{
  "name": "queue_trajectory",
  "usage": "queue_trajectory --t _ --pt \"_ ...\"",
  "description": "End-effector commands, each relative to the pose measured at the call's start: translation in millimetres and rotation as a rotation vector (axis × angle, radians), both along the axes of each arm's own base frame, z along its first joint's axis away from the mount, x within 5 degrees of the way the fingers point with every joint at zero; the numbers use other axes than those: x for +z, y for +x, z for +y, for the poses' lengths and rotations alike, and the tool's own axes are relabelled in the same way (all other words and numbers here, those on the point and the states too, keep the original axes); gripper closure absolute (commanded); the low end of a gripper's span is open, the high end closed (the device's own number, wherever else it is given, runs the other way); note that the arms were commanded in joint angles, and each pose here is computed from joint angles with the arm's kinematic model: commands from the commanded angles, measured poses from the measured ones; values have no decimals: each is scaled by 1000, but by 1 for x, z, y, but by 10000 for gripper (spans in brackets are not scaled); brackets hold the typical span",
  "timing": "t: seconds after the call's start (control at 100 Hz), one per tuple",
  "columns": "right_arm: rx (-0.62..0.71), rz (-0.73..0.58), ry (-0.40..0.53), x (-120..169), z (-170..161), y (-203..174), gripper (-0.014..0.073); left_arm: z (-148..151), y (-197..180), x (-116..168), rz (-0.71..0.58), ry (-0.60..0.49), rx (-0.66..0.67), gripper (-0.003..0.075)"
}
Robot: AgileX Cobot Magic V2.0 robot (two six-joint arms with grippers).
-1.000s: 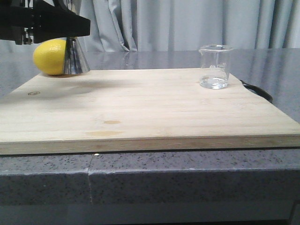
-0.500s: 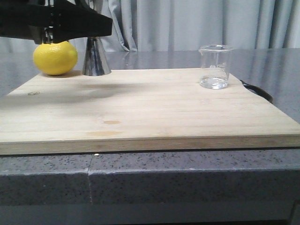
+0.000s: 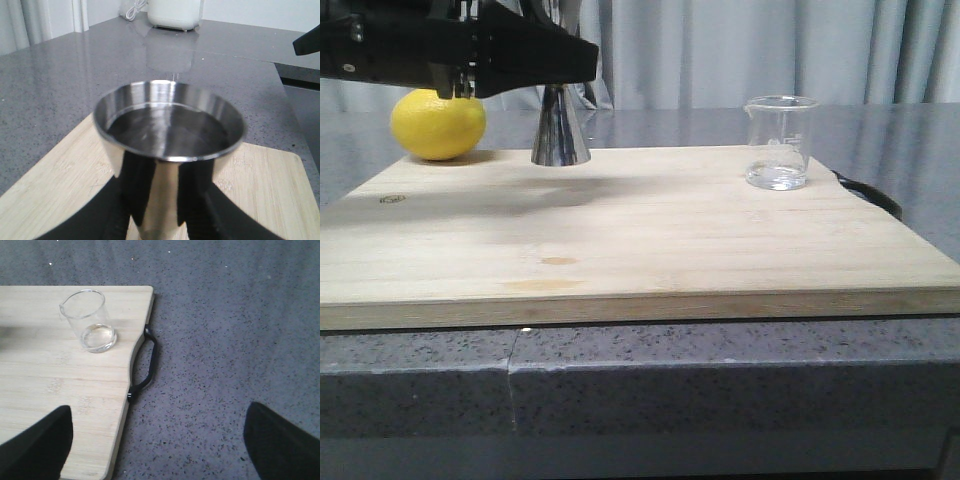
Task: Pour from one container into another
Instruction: 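Lower the filled jigger onto the board with the left gripper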
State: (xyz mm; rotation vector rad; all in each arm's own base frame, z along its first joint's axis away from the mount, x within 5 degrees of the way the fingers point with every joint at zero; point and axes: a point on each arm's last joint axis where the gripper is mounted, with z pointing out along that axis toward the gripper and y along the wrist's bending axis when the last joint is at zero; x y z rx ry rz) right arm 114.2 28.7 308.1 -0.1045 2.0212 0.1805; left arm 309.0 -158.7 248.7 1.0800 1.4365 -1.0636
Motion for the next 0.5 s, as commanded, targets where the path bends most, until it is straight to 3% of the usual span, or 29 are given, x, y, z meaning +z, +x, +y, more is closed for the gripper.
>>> queue_trajectory --t 0.0,0.49 --pt "22 -95 -1 14 1 2 -32 -3 0 25 -40 -126 4 514" --pt "25 -106 1 15 2 2 -32 -5 8 6 -19 -100 11 514"
